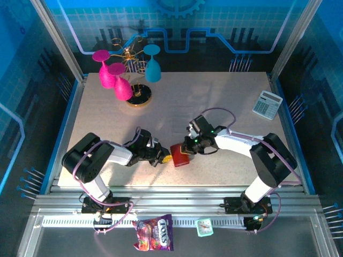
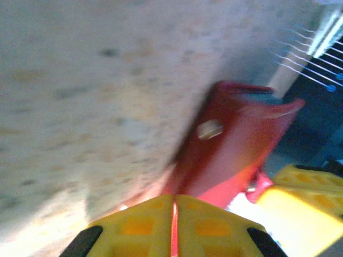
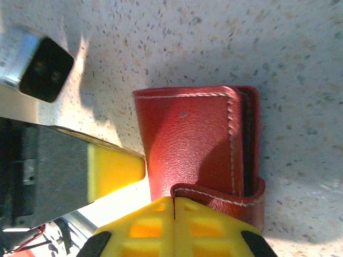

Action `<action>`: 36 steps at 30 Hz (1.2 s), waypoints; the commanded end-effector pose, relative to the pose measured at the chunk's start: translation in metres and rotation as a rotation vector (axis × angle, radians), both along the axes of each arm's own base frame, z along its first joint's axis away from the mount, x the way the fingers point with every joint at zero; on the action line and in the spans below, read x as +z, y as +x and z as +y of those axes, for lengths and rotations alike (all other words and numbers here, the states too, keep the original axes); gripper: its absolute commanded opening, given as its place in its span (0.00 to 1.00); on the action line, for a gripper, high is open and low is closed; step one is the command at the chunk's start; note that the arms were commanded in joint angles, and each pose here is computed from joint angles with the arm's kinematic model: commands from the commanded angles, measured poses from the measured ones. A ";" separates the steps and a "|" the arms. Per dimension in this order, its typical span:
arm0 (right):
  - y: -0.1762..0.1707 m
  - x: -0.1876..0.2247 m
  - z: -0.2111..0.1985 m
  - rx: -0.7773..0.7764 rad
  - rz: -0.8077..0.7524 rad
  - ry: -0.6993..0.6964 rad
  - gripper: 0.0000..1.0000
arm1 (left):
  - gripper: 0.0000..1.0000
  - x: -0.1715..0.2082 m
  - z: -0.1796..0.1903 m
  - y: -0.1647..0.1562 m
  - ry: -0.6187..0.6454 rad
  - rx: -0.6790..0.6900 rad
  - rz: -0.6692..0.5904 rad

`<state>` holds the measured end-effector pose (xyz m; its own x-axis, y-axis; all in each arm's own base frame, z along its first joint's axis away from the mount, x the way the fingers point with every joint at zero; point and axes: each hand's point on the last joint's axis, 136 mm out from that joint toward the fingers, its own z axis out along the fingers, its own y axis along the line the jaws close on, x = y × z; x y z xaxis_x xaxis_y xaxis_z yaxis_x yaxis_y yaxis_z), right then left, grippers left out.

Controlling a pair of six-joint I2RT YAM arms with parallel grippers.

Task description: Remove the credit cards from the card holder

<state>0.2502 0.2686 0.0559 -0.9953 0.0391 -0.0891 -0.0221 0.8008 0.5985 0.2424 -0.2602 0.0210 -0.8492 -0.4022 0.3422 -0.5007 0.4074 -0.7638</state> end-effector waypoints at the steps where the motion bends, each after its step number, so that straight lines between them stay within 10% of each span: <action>1: 0.003 0.015 -0.002 -0.023 -0.022 0.074 0.00 | 0.11 -0.011 0.012 -0.010 0.088 -0.007 0.061; 14: 0.003 0.007 0.029 0.011 0.031 0.254 0.00 | 0.13 0.062 -0.006 0.025 0.056 -0.076 -0.101; 36: 0.003 -0.008 0.042 0.001 0.085 0.340 0.00 | 0.08 -0.021 0.011 -0.009 0.167 -0.061 0.094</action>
